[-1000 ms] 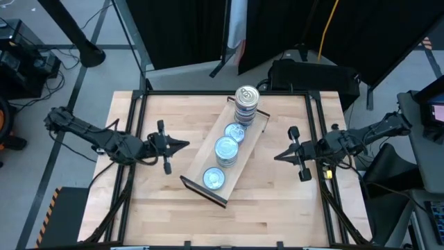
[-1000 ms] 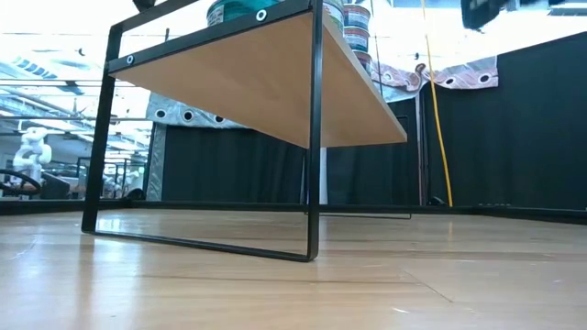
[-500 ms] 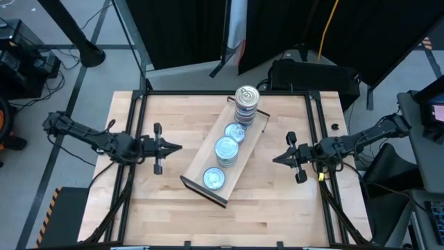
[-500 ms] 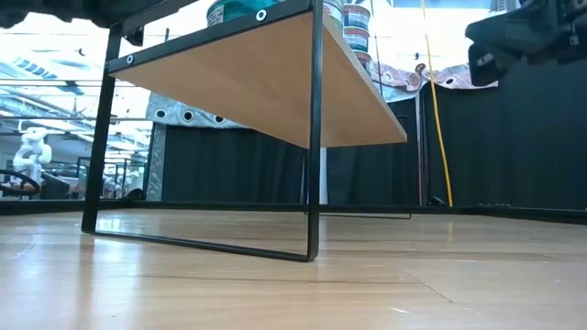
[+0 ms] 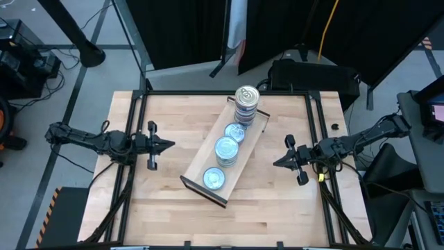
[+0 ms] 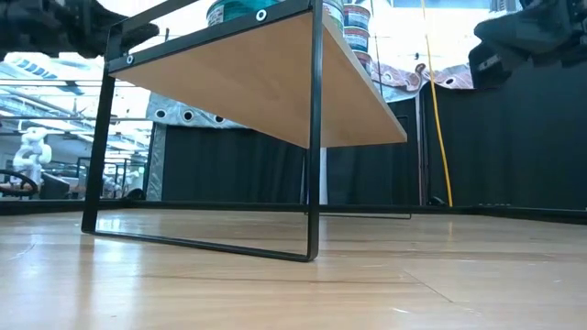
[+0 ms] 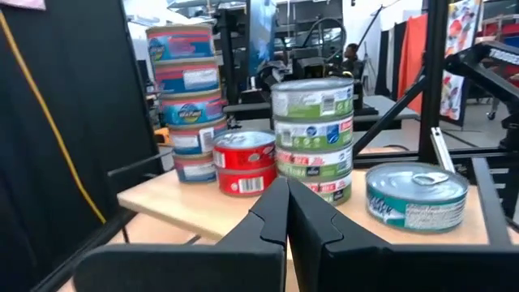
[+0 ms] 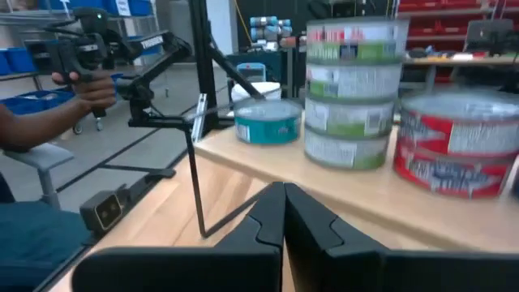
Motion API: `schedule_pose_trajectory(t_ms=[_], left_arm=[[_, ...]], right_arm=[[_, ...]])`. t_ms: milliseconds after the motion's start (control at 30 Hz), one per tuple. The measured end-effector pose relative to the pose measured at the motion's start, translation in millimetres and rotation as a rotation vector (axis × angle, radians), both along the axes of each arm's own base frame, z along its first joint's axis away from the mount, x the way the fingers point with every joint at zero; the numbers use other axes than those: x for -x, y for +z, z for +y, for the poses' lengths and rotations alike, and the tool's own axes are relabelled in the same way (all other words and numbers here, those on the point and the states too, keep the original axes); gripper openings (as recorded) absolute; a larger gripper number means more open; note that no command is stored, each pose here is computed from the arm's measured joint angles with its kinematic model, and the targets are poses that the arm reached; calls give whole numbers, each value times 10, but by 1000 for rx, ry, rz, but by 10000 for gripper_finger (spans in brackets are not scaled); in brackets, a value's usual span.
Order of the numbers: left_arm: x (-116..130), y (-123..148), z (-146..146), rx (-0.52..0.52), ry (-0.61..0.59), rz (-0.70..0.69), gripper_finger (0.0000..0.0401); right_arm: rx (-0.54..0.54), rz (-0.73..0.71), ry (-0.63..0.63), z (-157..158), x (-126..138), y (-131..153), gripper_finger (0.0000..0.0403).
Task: Stack canned seafood by type on shelf
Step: Return to Home Position
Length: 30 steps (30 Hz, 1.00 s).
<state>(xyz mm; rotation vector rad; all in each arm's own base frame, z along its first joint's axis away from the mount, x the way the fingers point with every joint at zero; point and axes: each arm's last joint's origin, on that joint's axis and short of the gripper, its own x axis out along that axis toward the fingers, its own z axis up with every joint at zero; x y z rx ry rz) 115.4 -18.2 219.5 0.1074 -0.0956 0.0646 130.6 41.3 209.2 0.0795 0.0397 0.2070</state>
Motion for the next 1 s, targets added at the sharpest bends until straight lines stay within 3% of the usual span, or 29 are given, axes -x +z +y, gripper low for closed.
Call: schedule_pose_trajectory(t_ms=[300,800,1000], left_arm=[[38,-161,55,34,-5,1,3],[42,-251,113,33,-13,72,3],[72,-459,131,68,-1,76,3]], right_arm=[[-48,-41,-6,-26,68,-392,0],[-46,2,-5,-29,67,-429,0],[-48,3,-5,-29,67,-429,0]])
